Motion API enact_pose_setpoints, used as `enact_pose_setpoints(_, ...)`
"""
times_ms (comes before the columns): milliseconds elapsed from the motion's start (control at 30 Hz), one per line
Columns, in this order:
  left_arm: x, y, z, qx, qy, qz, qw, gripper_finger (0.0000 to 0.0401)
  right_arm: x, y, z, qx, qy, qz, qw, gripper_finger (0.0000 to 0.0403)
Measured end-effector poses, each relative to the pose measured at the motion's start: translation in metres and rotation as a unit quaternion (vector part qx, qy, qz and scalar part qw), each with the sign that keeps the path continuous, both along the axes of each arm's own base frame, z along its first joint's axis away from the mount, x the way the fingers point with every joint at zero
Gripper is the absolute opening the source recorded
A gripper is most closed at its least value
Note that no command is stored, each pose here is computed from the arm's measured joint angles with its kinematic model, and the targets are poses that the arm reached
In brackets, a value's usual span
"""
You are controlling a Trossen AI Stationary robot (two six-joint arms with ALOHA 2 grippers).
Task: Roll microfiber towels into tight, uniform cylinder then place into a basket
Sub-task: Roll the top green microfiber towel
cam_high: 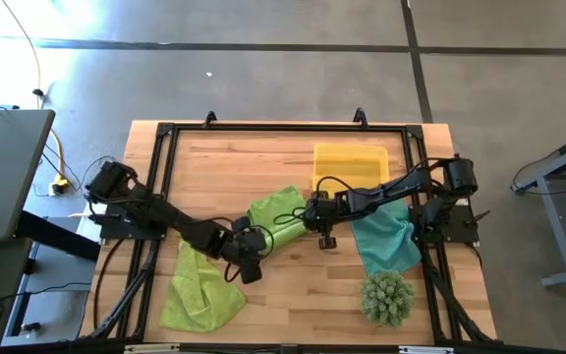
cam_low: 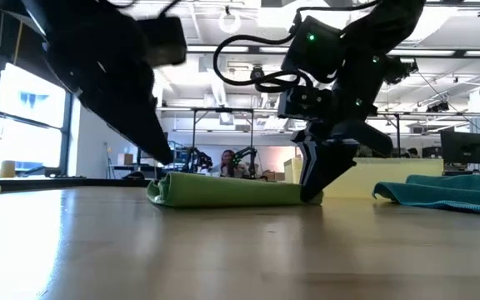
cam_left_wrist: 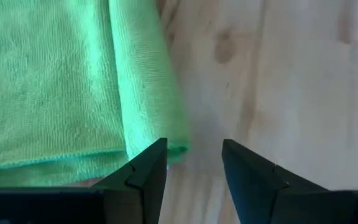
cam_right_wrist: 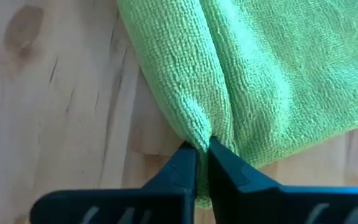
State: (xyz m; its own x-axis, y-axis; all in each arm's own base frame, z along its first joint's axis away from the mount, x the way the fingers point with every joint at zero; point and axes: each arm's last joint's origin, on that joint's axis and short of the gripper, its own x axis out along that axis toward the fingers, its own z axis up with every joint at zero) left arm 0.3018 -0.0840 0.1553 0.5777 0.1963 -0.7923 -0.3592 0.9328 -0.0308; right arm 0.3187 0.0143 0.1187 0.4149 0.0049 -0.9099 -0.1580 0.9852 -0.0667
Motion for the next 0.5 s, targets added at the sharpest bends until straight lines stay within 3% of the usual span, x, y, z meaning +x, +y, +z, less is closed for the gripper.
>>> enact_pose_setpoints(233,-0.003,-0.003,0.013,0.079,-0.035,0.007,0.996,0.0144,0.008,-0.015,0.011,0.136,0.017,-0.029,0.99,0.0006)
enact_pose_setpoints(500,0.001,-0.004,0.005,0.096,-0.026,-0.01,0.995,0.0144,0.011,-0.04,0.019,0.288,0.03,-0.105,0.951,0.0005)
